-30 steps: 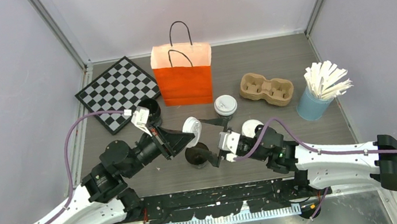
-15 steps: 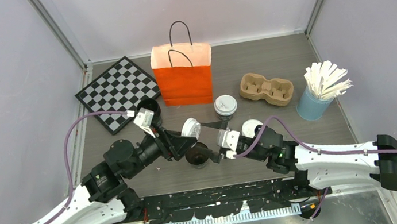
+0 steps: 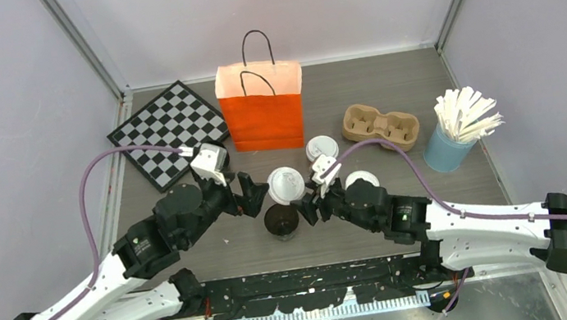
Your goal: Pack the takeout coffee
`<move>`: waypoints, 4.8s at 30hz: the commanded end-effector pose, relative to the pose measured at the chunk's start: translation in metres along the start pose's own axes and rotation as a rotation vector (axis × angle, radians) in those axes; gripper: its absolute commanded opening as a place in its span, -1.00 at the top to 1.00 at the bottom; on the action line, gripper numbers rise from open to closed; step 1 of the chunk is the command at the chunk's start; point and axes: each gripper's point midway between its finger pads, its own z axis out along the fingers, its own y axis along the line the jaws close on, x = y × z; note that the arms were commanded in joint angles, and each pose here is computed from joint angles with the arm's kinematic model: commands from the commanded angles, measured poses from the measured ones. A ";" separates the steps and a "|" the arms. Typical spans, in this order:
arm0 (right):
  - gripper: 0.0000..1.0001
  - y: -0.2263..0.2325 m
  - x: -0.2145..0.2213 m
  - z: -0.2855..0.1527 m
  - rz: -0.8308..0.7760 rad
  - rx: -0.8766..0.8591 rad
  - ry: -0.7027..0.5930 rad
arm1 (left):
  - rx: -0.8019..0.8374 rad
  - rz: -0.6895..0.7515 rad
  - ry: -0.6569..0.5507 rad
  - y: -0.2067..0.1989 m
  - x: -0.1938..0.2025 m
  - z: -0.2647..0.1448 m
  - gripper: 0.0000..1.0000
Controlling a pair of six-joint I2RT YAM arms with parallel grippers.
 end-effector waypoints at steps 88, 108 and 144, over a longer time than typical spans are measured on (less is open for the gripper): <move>1.00 -0.050 -0.033 0.040 0.469 0.511 0.108 | 0.042 -0.360 0.285 0.061 0.041 0.056 -0.09; 0.98 -0.041 -0.029 0.053 0.482 0.473 0.116 | -0.039 -0.211 0.369 0.071 0.072 0.071 0.16; -0.74 0.033 -0.086 -0.056 -0.474 -0.299 -0.572 | 0.552 -0.492 0.338 -0.022 -0.002 0.015 1.00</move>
